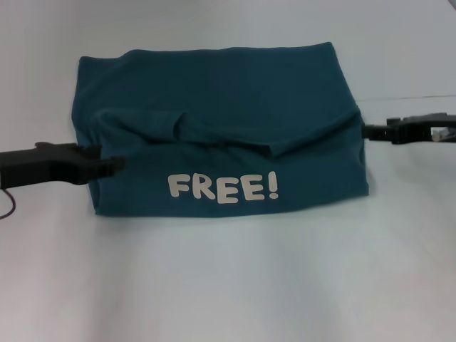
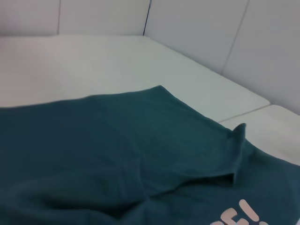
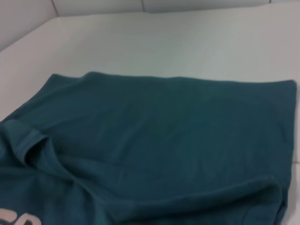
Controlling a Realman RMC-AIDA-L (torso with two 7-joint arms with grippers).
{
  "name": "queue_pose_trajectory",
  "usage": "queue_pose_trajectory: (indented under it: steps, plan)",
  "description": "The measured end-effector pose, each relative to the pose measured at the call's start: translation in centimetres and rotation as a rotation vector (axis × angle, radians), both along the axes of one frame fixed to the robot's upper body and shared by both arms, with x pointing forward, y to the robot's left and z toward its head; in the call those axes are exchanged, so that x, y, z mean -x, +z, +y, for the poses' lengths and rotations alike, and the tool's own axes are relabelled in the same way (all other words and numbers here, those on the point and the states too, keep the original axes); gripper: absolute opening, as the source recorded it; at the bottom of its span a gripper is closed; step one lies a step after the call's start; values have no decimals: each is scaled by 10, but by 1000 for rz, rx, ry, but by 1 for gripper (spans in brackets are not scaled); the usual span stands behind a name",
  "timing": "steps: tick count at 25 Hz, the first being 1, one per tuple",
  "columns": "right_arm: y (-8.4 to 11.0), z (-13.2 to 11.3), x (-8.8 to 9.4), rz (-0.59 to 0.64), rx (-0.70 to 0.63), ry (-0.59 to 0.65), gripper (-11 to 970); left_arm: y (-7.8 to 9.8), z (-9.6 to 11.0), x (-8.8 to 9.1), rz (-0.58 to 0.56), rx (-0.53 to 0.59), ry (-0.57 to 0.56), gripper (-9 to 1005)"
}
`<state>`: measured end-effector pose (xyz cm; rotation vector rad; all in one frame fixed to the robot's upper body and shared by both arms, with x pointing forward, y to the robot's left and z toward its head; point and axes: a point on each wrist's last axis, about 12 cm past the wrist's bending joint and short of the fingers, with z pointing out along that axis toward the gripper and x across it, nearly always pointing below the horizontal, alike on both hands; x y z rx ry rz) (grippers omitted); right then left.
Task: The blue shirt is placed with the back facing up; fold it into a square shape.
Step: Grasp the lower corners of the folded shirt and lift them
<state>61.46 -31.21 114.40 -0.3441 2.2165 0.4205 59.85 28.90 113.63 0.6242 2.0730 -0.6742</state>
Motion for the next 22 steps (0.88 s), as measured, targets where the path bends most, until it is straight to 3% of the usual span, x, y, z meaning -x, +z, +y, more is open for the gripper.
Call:
queue_pose_trajectory:
  steps: [9, 15, 22]
  plan:
    - [-14, -4, 4, 92, 31, 15, 610, -12, 1, 6, 44, 4, -7, 582]
    - [-36, -7, 10, 141, 17, -25, 649, -15, 2, 5, 56, 6, 4, 583]
    - [-50, 1, 5, 171, 17, -28, 666, -16, 3, 3, 55, 5, 16, 583]
